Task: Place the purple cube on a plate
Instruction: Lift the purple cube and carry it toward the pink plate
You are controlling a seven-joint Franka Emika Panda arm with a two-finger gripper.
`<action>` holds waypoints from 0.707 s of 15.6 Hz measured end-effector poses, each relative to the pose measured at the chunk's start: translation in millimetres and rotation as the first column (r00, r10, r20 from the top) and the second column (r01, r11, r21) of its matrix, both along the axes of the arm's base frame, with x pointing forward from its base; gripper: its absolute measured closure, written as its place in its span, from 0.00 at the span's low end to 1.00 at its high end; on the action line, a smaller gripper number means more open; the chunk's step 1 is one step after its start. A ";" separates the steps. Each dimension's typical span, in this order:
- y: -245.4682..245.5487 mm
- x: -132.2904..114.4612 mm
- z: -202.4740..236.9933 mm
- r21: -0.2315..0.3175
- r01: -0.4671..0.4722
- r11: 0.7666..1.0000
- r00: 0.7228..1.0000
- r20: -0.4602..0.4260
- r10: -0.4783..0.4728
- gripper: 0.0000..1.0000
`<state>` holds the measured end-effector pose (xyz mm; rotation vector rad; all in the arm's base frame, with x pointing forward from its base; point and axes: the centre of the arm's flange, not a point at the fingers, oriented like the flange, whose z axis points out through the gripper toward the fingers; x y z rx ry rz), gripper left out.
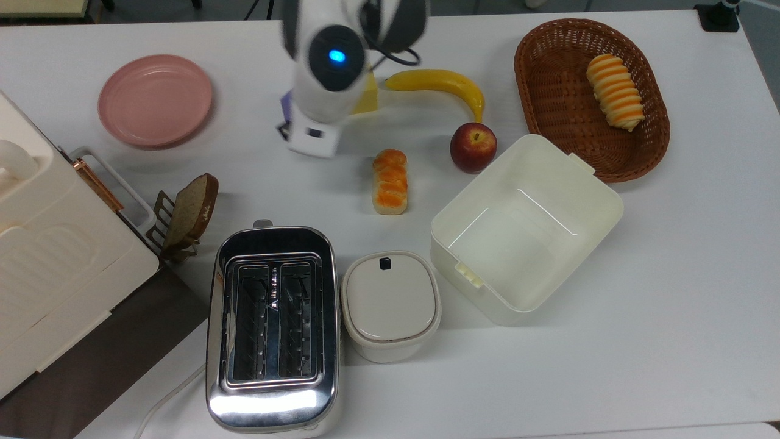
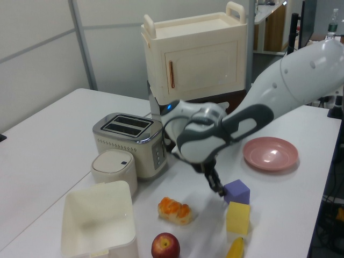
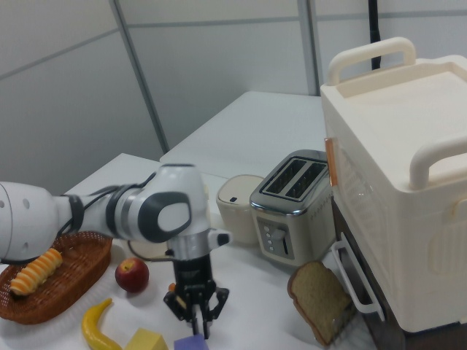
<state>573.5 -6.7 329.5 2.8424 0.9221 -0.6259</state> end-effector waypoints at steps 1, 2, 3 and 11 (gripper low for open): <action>-16.9 1.9 14.5 -0.002 0.028 1.000 1.000 -0.004 -0.028 0.81; -33.8 2.6 28.7 -0.002 0.051 0.999 0.999 -0.009 -0.051 0.81; -48.6 2.1 41.0 -0.002 0.072 0.997 0.997 -0.011 -0.072 0.82; -54.1 -23.6 70.2 -0.009 0.107 0.994 0.991 -0.081 -0.107 0.11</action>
